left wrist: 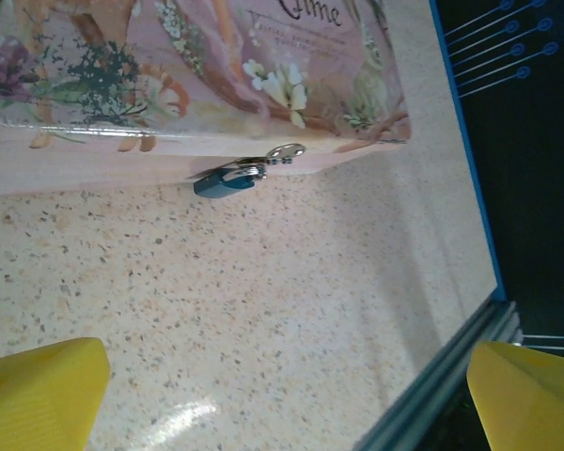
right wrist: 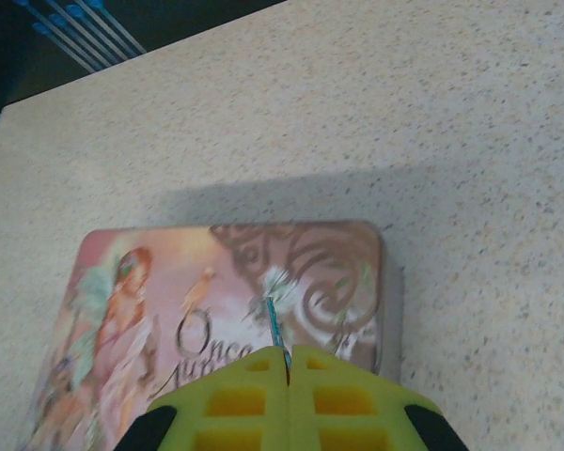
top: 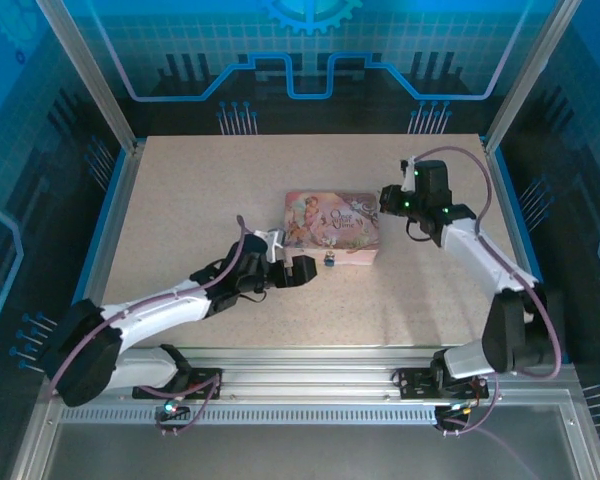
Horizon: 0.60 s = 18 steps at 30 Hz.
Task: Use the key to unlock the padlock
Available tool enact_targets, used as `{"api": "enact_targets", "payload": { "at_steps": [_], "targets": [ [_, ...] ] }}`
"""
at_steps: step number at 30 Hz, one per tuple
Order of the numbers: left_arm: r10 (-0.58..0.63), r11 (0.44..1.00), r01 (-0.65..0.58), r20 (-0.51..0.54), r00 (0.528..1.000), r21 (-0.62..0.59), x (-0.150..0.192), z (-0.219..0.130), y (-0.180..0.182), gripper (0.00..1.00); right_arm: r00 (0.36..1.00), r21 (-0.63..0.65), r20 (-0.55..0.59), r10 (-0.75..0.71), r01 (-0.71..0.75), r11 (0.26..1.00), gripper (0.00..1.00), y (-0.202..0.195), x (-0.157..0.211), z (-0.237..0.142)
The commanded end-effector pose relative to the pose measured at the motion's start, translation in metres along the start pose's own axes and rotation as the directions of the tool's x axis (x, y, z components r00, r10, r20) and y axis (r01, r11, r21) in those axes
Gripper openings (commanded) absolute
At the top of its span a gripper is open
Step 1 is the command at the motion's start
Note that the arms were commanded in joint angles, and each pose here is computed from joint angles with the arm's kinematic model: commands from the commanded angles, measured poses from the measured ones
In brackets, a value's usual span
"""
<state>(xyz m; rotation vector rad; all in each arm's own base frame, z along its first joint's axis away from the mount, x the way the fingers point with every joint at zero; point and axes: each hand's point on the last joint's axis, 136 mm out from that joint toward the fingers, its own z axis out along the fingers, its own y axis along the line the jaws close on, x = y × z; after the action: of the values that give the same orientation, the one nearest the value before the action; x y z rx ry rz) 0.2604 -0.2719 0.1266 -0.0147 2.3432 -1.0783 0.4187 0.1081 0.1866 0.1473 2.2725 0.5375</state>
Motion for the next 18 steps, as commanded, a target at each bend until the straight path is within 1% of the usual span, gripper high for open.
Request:
{"api": "enact_targets", "payload": {
  "at_steps": [1, 4, 8, 13, 18],
  "targets": [
    [0.110, 0.993, -0.113, 0.099, 0.989, 0.026, -0.010, 0.012, -0.014, 0.99, 0.999, -0.019, 0.043, -0.002, 0.002, 1.000, 0.00, -0.006, -0.028, 0.020],
    [0.157, 0.987, -0.160, 0.100, 0.982, 0.013, -0.006, 0.025, -0.015, 0.99, 0.999, -0.036, 0.021, 0.034, -0.034, 0.999, 0.00, -0.015, -0.032, 0.042],
    [0.185, 0.982, -0.187, 0.075, 0.980, 0.009, 0.000, 0.047, -0.013, 0.99, 0.999, -0.043, -0.014, 0.050, -0.051, 0.998, 0.00, -0.022, -0.034, 0.066],
    [0.208, 0.977, -0.210, 0.079, 0.975, 0.024, 0.003, 0.066, -0.016, 0.99, 0.994, -0.080, -0.075, 0.076, -0.082, 0.993, 0.00, -0.021, -0.032, 0.093],
    [0.226, 0.974, -0.226, 0.086, 0.970, 0.000, 0.003, 0.080, -0.013, 0.99, 0.988, -0.101, -0.134, 0.081, -0.095, 0.990, 0.00, -0.015, -0.026, 0.115]
  ]
}}
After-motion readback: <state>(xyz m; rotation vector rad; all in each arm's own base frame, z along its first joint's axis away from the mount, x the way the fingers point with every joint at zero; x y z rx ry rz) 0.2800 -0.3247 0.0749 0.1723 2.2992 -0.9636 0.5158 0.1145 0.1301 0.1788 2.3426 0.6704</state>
